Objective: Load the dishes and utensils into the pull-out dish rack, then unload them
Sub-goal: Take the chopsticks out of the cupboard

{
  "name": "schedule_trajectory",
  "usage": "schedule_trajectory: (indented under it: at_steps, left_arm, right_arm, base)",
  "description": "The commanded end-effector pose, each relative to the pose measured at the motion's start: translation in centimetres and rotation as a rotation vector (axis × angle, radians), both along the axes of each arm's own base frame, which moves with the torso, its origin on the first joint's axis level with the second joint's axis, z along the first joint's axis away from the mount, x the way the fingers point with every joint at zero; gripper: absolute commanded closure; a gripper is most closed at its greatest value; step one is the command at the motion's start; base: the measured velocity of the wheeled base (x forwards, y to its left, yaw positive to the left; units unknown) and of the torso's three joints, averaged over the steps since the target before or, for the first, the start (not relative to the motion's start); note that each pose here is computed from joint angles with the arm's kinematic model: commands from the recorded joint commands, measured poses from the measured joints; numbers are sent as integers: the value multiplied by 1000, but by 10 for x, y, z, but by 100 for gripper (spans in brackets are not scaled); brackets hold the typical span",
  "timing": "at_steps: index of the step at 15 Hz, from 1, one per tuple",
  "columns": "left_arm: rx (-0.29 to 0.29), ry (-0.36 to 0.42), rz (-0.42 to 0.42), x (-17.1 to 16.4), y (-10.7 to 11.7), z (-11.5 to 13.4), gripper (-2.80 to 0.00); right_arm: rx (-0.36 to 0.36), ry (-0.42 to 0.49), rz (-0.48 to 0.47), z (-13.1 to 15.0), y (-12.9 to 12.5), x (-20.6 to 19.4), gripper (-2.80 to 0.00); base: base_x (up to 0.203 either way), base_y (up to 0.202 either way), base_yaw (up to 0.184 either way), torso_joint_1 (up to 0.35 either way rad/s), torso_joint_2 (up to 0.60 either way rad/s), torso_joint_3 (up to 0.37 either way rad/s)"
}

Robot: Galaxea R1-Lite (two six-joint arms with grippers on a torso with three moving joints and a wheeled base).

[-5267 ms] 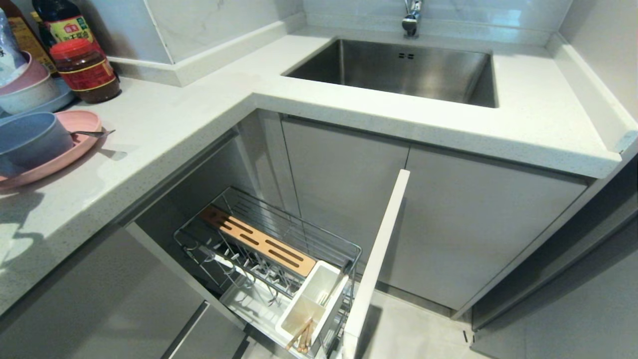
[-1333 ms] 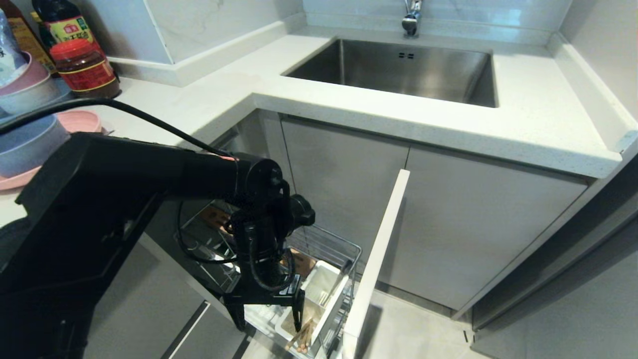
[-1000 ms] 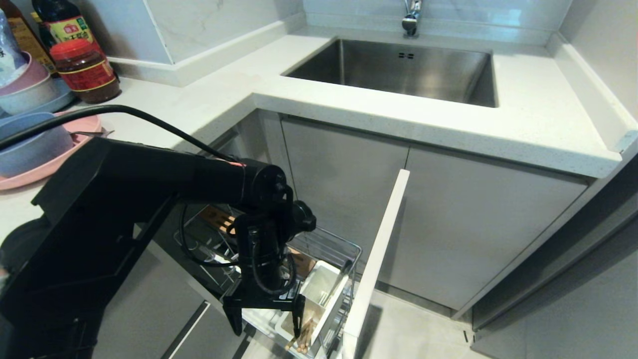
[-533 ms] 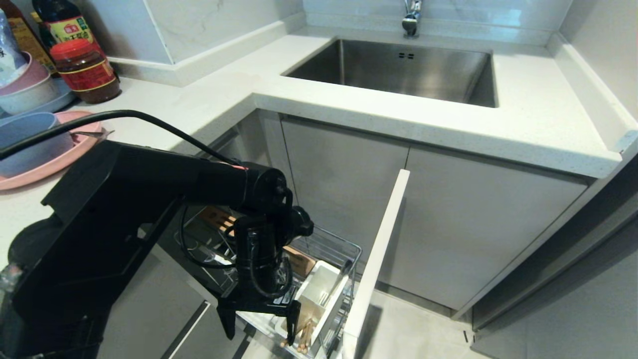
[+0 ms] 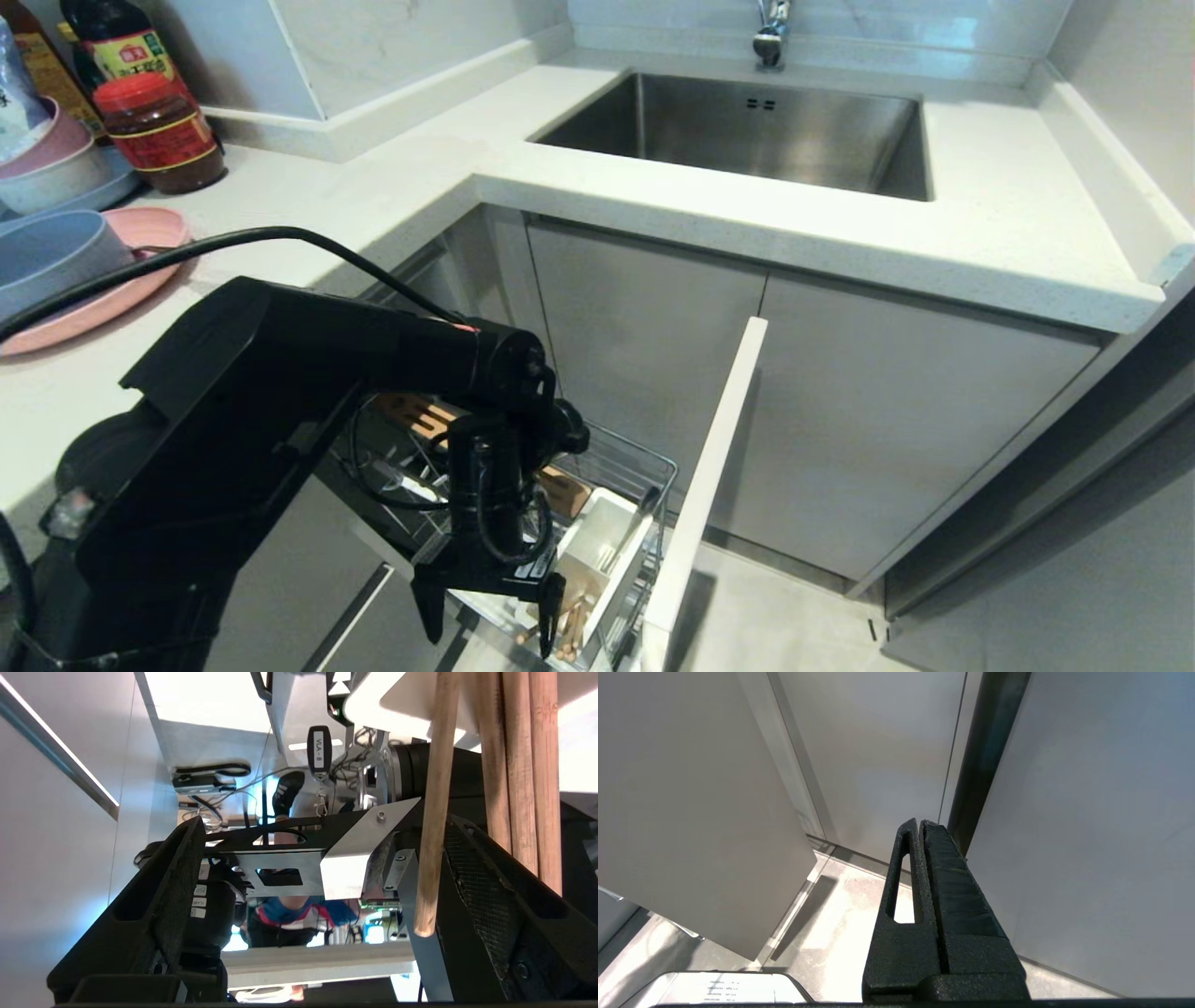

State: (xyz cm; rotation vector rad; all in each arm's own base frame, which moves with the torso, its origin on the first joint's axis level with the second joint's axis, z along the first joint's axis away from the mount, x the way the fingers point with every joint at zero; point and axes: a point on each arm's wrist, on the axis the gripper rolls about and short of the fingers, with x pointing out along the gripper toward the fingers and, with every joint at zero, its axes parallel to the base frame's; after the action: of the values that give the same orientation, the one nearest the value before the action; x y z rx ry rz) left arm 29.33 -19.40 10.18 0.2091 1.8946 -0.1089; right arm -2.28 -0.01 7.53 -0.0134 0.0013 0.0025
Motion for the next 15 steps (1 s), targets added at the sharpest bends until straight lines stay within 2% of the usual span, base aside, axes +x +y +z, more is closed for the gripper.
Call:
schedule_trajectory:
  at_steps: [1,15]
  left_arm:
    - [8,22,-1,0,-2,-6,-280]
    - [1,20,0,1,-7,-6,-280]
  right_arm:
    - [0,0,1,0,0,0,0]
    - [0,0,1,0,0,0,0]
  base:
    - [0,0,0,0,0,0]
    - [0,0,0,0,0,0]
